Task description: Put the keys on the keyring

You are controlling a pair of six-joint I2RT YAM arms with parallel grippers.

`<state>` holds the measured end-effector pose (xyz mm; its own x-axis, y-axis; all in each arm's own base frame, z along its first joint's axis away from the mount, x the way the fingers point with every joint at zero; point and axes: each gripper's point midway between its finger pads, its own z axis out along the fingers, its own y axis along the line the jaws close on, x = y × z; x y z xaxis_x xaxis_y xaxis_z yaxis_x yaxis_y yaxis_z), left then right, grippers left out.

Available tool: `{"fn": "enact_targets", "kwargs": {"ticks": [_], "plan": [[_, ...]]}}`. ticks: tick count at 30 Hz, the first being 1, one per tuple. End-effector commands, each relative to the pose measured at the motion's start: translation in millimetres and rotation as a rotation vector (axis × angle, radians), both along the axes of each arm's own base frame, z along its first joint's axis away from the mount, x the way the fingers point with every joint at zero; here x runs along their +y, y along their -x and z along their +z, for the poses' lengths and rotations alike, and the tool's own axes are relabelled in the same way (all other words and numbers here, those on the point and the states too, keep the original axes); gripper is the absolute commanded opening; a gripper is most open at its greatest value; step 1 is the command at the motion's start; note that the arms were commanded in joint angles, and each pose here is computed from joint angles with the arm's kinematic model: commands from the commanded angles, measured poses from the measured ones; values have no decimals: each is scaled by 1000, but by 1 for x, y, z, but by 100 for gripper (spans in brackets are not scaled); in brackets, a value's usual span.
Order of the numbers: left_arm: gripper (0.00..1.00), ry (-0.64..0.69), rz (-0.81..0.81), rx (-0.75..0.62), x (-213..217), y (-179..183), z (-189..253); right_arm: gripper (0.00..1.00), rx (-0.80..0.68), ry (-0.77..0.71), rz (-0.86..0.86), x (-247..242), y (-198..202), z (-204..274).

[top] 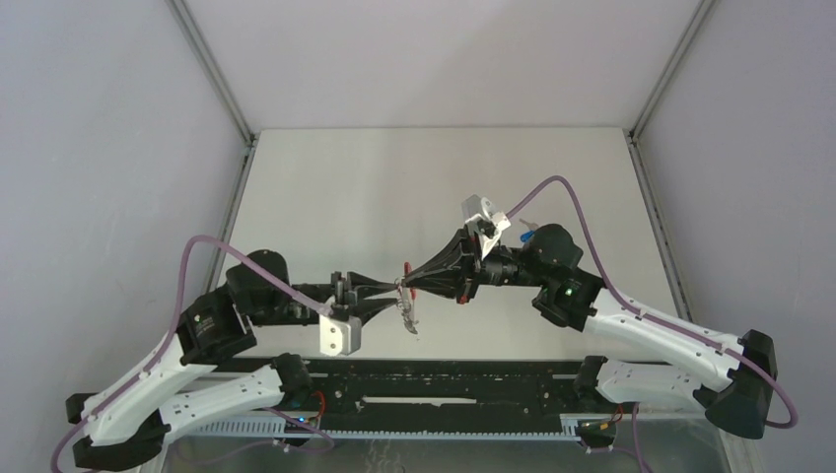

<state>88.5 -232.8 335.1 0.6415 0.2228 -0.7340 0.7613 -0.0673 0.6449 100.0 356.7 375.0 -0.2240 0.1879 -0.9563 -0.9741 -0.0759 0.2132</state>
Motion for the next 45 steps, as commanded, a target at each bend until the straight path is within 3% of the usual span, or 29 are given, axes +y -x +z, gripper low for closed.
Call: {"fn": "enact_targets", "kwargs": {"ticks": [1,10,22,33,38,42,45], "plan": [[29,99,74,82,0,-5,15,0,-17,-80,20,-3,4,23],[20,163,127,104,1,-11,27,0,-9,-59,35,0,6,16],[18,137,76,90,2,-3,23,0,-17,-54,30,-2,5,16],[68,75,112,175,7,-2,1,0,-26,-58,4,-18,-3,22],[73,171,243,424,5,-16,-11,0,-45,-63,-69,-20,-15,35],[97,310,330,650,-6,-35,-4,0,-45,-26,-165,-19,-34,40],[100,333,312,740,-15,-33,-3,0,-53,-4,-219,-16,-42,42]]}}
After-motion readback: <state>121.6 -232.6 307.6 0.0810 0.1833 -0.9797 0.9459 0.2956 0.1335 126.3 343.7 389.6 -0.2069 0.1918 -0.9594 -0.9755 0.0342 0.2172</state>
